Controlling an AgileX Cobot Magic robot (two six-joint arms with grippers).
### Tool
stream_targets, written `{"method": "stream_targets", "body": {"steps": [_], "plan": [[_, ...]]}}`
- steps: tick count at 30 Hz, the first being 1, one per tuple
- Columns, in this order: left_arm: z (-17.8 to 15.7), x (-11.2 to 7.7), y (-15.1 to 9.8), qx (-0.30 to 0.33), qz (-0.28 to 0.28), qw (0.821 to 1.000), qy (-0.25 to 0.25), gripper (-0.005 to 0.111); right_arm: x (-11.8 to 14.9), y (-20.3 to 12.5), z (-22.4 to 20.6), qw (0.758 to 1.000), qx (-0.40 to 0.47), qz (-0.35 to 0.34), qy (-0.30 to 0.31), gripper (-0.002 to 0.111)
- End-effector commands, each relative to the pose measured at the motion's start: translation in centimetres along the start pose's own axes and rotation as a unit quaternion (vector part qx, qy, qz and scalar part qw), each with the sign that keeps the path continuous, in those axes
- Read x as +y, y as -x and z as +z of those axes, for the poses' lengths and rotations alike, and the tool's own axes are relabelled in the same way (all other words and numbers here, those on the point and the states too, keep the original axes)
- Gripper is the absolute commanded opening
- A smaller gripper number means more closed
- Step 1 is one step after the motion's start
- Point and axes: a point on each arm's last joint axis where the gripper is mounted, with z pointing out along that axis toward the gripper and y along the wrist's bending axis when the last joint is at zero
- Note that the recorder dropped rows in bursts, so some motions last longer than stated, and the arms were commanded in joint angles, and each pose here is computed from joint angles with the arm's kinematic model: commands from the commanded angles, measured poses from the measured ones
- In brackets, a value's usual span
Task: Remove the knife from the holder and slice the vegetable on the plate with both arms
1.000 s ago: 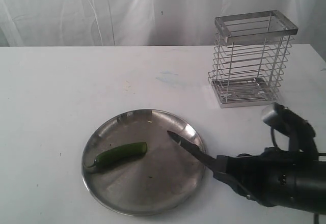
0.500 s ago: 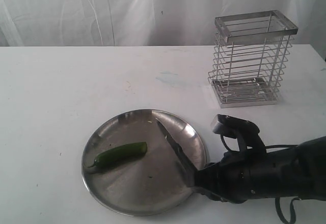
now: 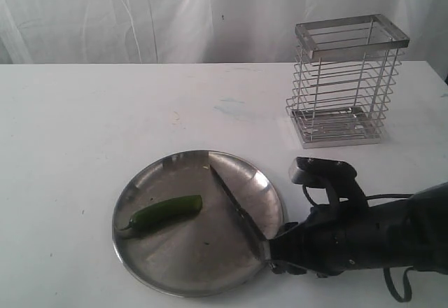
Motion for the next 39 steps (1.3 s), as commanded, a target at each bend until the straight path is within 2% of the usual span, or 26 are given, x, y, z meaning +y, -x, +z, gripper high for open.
{"method": "stream_targets", "body": {"steps": [1, 6, 12, 16, 18, 24, 32, 39], "plan": [[0.0, 0.0, -0.1, -0.002, -0.001, 1.0, -0.003, 0.001, 0.0, 0.9, -1.8, 0.997, -0.045, -0.054, -0.037, 0.042], [0.0, 0.0, -0.1, -0.002, -0.001, 1.0, -0.003, 0.001, 1.9, 1.3, -3.4, 0.994, -0.064, -0.086, 0.03, 0.042], [0.0, 0.0, -0.1, -0.002, -0.001, 1.0, -0.003, 0.001, 2.8, 3.8, -2.5, 0.987, -0.057, -0.146, 0.047, 0.042], [0.0, 0.0, -0.1, -0.002, -0.001, 1.0, -0.003, 0.001, 3.1, 5.7, -1.4, 0.986, -0.013, -0.151, 0.074, 0.041], [0.0, 0.0, -0.1, -0.002, -0.001, 1.0, -0.003, 0.001, 2.9, 6.6, -1.1, 0.983, 0.025, -0.156, 0.091, 0.041], [0.0, 0.0, -0.1, -0.002, -0.001, 1.0, -0.003, 0.001, -0.3, 7.6, -0.3, 0.977, 0.122, -0.141, 0.101, 0.041], [0.0, 0.0, -0.1, -0.002, -0.001, 1.0, -0.003, 0.001, -2.1, 7.2, 1.4, 0.973, 0.144, -0.146, 0.106, 0.041], [0.0, 0.0, -0.1, -0.002, -0.001, 1.0, -0.003, 0.001, -2.3, 7.7, 2.6, 0.969, 0.144, -0.154, 0.126, 0.041]]}}
